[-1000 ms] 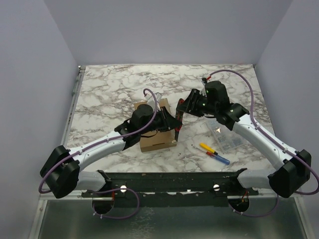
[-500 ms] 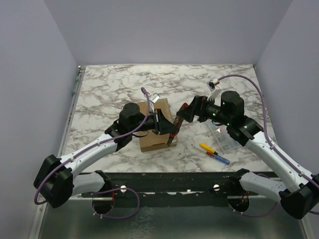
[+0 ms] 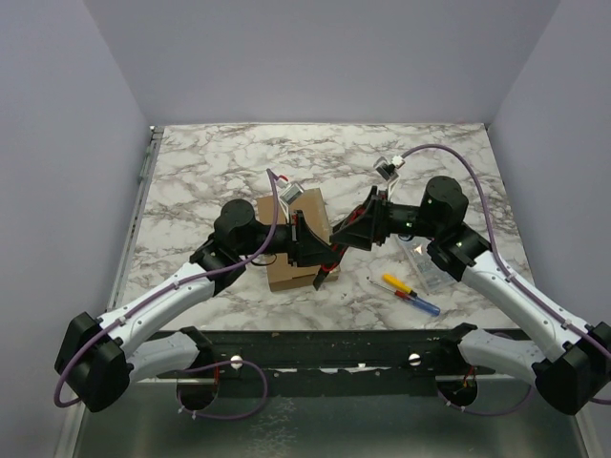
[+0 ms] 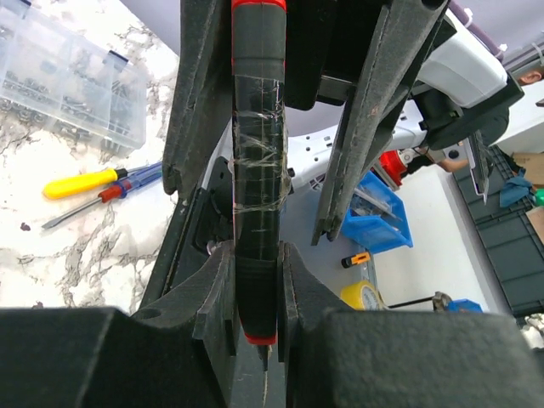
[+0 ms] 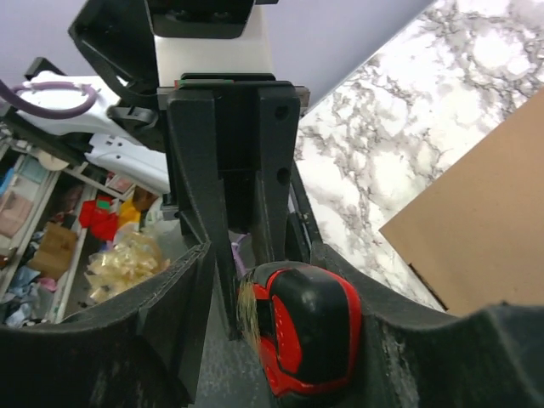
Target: Unpack the express box
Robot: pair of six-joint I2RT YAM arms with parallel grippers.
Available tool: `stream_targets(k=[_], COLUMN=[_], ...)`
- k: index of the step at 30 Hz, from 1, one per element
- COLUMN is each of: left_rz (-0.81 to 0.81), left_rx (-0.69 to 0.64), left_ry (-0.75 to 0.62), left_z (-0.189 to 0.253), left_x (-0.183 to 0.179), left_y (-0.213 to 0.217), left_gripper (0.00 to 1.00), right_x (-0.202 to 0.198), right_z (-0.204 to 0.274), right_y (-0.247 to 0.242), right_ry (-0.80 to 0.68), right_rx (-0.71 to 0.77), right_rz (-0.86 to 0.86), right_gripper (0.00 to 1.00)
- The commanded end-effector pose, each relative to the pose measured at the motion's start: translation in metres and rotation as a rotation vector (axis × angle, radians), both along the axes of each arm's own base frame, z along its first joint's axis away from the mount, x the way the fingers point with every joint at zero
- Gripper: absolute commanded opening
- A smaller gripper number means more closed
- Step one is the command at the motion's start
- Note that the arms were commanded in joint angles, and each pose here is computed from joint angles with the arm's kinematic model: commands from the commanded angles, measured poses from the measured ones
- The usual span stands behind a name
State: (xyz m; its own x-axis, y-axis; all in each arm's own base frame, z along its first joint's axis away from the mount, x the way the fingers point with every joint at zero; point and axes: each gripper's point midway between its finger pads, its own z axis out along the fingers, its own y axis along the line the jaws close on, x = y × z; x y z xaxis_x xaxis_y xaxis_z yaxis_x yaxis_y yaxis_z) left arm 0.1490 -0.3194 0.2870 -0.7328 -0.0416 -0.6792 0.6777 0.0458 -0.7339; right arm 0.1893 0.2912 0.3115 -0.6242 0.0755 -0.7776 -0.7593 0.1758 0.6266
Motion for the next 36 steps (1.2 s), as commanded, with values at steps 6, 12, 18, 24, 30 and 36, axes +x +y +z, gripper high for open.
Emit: stream_targets(k=[6, 12, 18, 24, 30, 36], left_rz=[-0.062, -0.064, 0.000, 0.355, 0.743, 0.905], left_rx=[-0.049, -0.049, 0.017, 0.249, 0.430, 0.523], left_ry=[-0.100, -0.118, -0.074, -0.106, -0.139, -0.043], left_z=[0.019, 0.018, 0.004, -0.027, -0.040, -0.062], left_x=[-0.012, -0.012, 0.004, 0.050, 0.084, 0.090], left_y=[0.004, 0.003, 0.001, 0.039, 0.106, 0.140], left_gripper=[0.00, 0.00, 0.21, 0.70, 0.88, 0.91], right_x=[-0.024, -0.028, -0.007, 0.059, 0.083, 0.101], right_z=[0.008, 0.012, 0.009, -0.017, -0.038, -0.055], right_y=[0.005, 0.007, 0.002, -0.057, -0.117, -0.134], right_ry=[0.010, 0.007, -0.009, 0.069, 0.042, 0.009], right_rx=[0.063, 0.082, 0.024, -0.156, -0.284, -0.432], right_rz=[0.154, 0.200, 0.038, -0.574, -0.920, -1.010], right_gripper=[0.53, 0.29, 0.00, 0.00, 0.00, 0.00])
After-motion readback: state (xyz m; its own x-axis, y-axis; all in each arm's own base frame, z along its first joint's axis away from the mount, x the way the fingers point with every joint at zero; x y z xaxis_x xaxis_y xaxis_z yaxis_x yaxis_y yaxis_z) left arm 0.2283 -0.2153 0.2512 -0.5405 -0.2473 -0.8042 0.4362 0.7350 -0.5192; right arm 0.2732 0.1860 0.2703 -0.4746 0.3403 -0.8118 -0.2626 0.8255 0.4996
